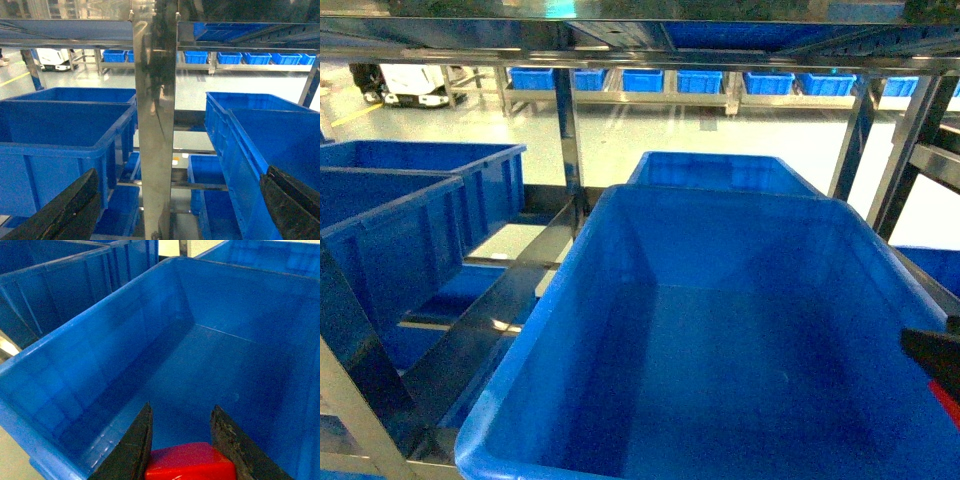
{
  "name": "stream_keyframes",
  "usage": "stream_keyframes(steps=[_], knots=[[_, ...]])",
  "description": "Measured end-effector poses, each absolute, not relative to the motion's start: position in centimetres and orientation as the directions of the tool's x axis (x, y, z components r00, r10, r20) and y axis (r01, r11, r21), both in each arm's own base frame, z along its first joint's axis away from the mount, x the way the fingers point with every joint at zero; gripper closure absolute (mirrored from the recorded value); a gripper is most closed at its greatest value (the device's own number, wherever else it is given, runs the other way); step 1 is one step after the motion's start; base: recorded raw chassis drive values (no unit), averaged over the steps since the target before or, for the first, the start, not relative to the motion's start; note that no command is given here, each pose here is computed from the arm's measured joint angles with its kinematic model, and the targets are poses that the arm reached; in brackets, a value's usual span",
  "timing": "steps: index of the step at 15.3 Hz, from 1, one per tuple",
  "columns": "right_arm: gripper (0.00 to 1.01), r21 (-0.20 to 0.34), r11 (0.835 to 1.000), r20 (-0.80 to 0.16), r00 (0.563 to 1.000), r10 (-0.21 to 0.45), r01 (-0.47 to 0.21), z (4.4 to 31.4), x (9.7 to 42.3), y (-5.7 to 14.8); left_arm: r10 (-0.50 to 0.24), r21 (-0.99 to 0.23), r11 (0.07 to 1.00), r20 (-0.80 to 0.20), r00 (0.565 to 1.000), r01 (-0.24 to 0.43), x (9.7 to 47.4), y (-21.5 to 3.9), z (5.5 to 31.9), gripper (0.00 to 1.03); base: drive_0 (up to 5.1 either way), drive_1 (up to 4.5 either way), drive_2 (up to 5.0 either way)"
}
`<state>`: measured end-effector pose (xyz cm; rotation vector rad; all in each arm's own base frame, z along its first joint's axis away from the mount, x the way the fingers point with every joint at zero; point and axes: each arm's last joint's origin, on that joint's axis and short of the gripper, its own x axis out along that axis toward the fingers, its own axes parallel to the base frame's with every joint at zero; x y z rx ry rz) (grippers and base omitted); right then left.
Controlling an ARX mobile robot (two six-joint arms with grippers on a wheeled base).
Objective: Pick red block from blue box to shelf
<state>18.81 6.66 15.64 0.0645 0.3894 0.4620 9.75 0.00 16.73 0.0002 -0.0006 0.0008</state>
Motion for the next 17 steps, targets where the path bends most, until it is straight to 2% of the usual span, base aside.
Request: stream_keyframes(steps=[3,6,8,9,11,15,17], knots=[[0.73,0.112,0.893,-0.361,0.819,0.445,-0.436,14.3,20.6,7.3,0.001,0.000,1.000,0.001,1.000,-0.001,9.7,0.0,16.7,0.05,0.0,0.00,0.0],[0.73,0.077,0.915,-0.343,0.851,0.397,-0.396,13.7,23.8,7.1,0.001,0.000,1.000,0.001,1.000,-0.001,9.7,0.0,16.7,0.05,0.0,0.00,0.0],[0.73,0.082,0.914,-0.367,0.841,0.397,-0.396,13.0,24.1,7.3,0.001,0.001,1.000,0.001,1.000,-0.001,9.7,0.0,16.7,0.05,0.0,0.00,0.0],[0.70,0.071,0.916,-0.326,0.859,0.395,-0.394,13.2,24.2,7.6,0.001,0.000,1.000,0.001,1.000,-0.001,9.7,0.0,16.7,0.05,0.0,0.00,0.0],[0.46,0.065,0.924,-0.333,0.865,0.376,-0.377,12.6,23.8,7.6,0.001,0.000,1.000,0.001,1.000,-0.001,9.7,0.0,16.7,0.05,0.0,0.00,0.0],[0.01,0.067,0.925,-0.333,0.865,0.375,-0.375,12.6,23.8,7.6,0.001,0.000,1.000,0.001,1.000,-0.001,9.7,0.0,16.7,0.05,0.0,0.00,0.0],[0.03,0.068,0.925,-0.334,0.865,0.375,-0.375,12.6,23.8,7.5,0.001,0.000,1.000,0.001,1.000,-0.001,9.7,0.0,16.7,0.05,0.0,0.00,0.0]])
